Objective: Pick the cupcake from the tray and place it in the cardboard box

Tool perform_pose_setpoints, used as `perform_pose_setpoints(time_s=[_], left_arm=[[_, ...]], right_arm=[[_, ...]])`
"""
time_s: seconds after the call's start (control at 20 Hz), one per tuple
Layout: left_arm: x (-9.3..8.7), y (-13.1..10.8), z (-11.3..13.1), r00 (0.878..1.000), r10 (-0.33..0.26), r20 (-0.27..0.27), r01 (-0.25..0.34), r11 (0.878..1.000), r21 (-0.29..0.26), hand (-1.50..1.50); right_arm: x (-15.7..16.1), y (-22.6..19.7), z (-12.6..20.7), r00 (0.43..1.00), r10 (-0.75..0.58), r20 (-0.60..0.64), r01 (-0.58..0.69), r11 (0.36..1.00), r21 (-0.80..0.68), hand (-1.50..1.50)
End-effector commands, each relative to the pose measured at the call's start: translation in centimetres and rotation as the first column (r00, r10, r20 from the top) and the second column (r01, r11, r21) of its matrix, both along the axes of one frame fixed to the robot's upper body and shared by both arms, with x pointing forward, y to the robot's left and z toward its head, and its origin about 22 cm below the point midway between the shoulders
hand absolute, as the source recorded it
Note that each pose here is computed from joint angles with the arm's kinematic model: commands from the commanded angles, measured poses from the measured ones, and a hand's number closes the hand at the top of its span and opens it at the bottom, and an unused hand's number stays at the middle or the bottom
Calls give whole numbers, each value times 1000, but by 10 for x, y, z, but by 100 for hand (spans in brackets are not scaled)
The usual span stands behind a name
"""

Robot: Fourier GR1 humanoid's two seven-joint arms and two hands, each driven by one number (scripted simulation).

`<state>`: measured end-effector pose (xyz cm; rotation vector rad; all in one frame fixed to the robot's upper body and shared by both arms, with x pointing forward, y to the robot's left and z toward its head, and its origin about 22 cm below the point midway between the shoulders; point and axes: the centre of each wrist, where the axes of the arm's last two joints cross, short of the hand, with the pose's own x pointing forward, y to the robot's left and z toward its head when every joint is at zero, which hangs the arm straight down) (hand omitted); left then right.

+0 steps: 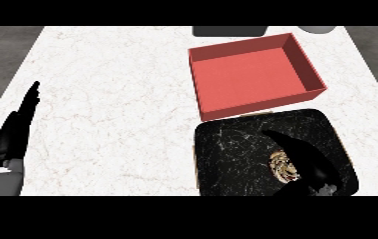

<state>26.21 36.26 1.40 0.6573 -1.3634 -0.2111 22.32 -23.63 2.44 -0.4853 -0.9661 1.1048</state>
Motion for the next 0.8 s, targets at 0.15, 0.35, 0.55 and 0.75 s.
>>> perform_pose_setpoints(time_s=[0.15, 0.35, 0.55, 0.75], left_arm=[[-6, -11, 2, 1000, -3, 1, 3, 1000, -12, 0], [-2, -11, 0, 1000, -1, 6, 2, 1000, -4, 0], [-14, -7, -5, 1000, 5, 0, -5, 1000, 0, 0], [2, -2, 1, 1000, 23, 5, -23, 1000, -9, 0]], right_arm=[[9, -11, -14, 978, -10, 206, 31, 995, -100, 150], [7, -21, -10, 963, -24, 268, 65, 987, -144, 150], [8, -14, -3, 921, -27, 388, 111, 974, -196, 150], [0, -55, 8, 881, -195, 431, 313, 923, -222, 150]])
